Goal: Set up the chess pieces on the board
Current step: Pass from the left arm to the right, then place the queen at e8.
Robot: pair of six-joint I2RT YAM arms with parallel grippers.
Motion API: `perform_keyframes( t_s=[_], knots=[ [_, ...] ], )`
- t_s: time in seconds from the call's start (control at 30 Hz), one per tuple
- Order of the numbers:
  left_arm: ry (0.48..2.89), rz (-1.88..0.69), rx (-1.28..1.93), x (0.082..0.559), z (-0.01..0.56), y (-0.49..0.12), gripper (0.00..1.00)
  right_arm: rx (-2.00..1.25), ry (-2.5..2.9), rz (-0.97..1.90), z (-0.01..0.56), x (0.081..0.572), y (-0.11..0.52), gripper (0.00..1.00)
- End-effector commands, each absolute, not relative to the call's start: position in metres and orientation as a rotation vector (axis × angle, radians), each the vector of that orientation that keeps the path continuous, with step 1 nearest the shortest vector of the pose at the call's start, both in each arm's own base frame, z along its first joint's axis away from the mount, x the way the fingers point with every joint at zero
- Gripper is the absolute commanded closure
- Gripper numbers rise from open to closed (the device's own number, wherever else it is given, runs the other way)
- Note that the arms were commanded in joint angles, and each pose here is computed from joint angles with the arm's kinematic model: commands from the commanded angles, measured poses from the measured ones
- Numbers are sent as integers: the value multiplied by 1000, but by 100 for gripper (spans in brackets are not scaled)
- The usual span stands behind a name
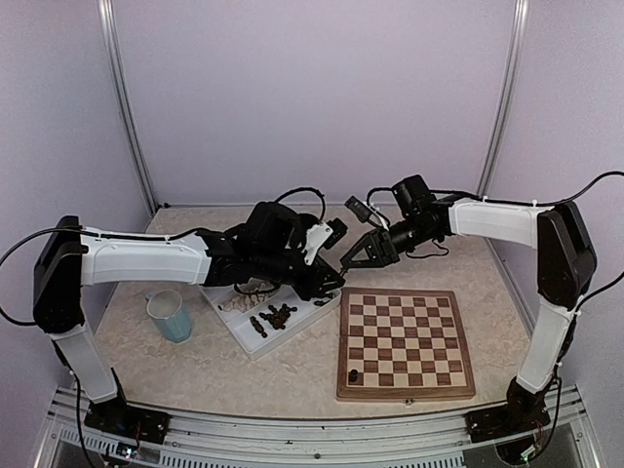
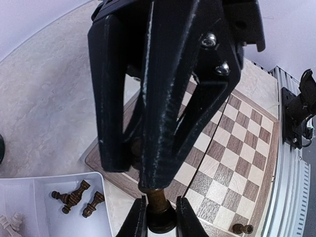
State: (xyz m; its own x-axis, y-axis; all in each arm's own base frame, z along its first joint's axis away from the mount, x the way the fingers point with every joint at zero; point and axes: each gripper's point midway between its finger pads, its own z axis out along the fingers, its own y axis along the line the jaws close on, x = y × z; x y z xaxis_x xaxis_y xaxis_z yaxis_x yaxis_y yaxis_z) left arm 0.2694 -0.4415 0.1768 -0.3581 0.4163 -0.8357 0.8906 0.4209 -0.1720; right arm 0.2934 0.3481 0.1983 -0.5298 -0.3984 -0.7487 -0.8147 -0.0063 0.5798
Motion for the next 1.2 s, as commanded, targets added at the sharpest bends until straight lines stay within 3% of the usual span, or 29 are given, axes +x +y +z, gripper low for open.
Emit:
perform_keyframes(
  t_s=[0.0, 0.1, 0.33, 0.6, 0.87, 1.17],
  knots=[
    [1884, -851, 1108, 269, 193, -454, 88, -1276, 1872, 1569, 205, 291, 354, 83],
    [1897, -823, 1077, 274, 191, -452, 75, -1283, 1857, 1562, 208, 289, 353, 97],
    [1911, -746, 1039, 275, 186, -440, 41, -1325, 1856, 1360, 213, 288, 339, 100],
    [1909, -689, 1006, 269, 191, -416, 40, -1401, 1884, 1037, 202, 279, 302, 100],
    [1974, -541, 842, 293, 187, -393, 31, -1524, 1917, 785, 178, 247, 258, 100],
    [2083, -486, 645, 323, 171, -373, 27, -1669, 1877, 688, 155, 203, 228, 100]
  ],
)
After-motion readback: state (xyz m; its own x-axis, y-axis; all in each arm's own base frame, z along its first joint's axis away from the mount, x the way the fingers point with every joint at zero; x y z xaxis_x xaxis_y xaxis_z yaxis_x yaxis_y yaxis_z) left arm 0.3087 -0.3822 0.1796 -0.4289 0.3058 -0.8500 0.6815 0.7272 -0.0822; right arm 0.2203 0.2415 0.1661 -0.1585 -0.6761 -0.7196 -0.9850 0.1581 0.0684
